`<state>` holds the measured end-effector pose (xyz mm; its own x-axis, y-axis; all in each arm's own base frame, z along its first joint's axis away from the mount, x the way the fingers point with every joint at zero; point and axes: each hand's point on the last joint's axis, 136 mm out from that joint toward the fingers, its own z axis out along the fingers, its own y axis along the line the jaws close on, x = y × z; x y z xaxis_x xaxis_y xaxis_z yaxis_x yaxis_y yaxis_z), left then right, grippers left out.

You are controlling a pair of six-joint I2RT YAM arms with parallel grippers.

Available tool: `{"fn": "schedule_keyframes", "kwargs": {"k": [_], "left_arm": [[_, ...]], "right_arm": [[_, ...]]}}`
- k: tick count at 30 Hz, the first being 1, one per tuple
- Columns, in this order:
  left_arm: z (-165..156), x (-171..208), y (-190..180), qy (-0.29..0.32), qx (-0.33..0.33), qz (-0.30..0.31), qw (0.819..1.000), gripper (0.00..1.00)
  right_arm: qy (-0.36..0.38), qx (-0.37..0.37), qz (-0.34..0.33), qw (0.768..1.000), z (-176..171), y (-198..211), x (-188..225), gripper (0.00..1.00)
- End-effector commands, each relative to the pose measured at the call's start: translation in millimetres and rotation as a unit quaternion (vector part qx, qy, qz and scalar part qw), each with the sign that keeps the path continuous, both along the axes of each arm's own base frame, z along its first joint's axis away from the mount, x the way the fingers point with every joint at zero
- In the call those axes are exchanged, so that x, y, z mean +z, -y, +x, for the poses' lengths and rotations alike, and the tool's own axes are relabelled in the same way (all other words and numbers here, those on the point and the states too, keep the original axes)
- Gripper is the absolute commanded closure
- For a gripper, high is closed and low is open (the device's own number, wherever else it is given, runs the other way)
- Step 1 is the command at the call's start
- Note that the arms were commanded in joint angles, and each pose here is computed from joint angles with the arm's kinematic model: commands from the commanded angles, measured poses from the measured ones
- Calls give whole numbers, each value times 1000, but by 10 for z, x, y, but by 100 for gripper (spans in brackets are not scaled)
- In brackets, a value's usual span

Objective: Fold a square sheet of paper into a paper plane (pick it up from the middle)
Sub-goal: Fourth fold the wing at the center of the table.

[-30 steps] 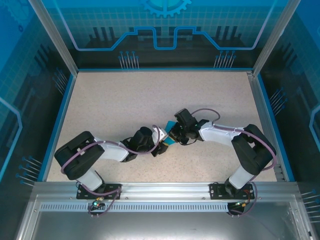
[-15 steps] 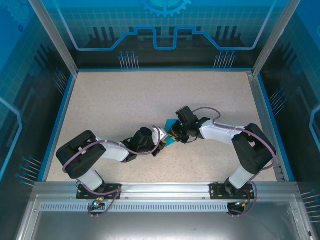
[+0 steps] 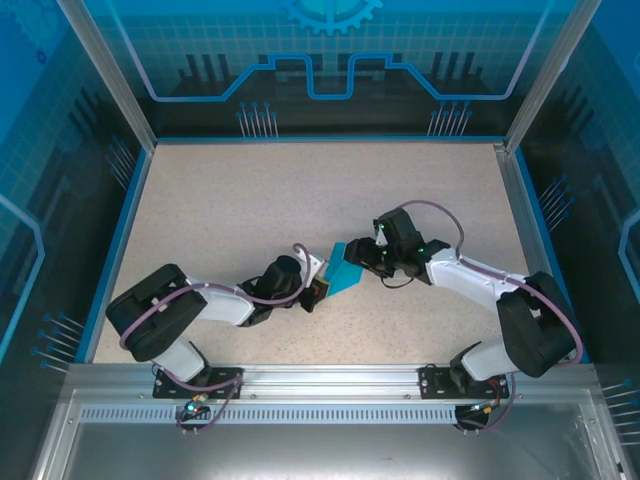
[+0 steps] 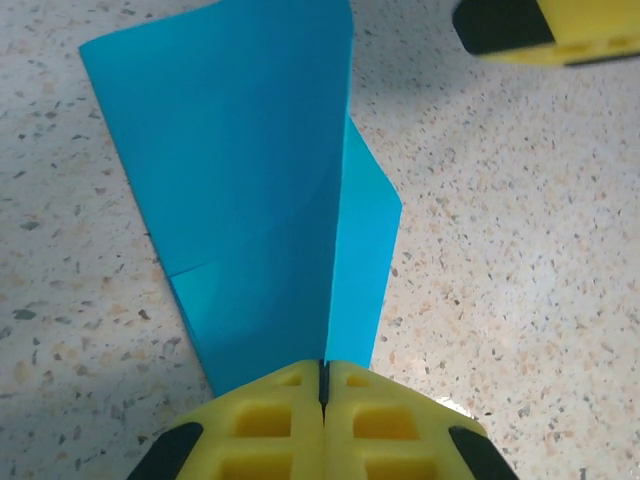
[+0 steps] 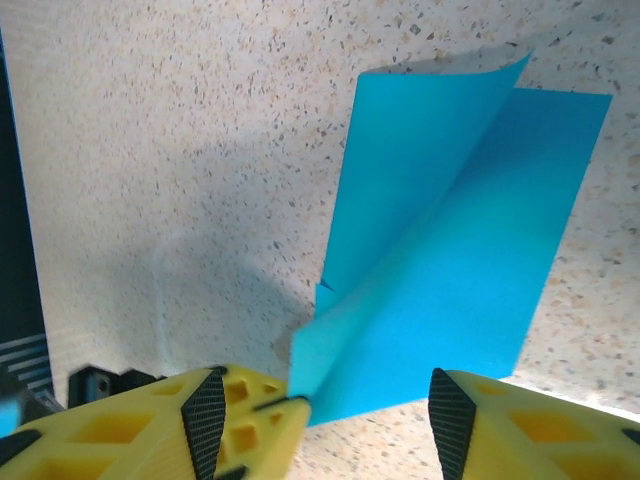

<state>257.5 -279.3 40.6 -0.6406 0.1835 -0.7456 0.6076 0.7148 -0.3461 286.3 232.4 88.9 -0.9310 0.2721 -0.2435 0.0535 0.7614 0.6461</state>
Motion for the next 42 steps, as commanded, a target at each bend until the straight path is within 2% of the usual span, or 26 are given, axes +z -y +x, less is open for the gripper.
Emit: {"fn": "schedule_keyframes", "kwargs": {"k": [1, 17, 33, 42], "left_arm": [[-18, 81, 21, -62, 29, -55, 996, 99], [-5, 101, 32, -177, 88, -146, 969, 100], [15, -33, -30, -223, 125, -151, 955, 100], [4, -87, -51, -235, 129, -137, 954, 93]], "right_arm": [[36, 64, 6, 997, -53, -44, -15, 42], [4, 111, 22, 994, -35, -313, -329, 51], [-30, 101, 12, 994, 40, -385, -547, 53], [-58, 84, -15, 995, 31, -310, -703, 53]]}}
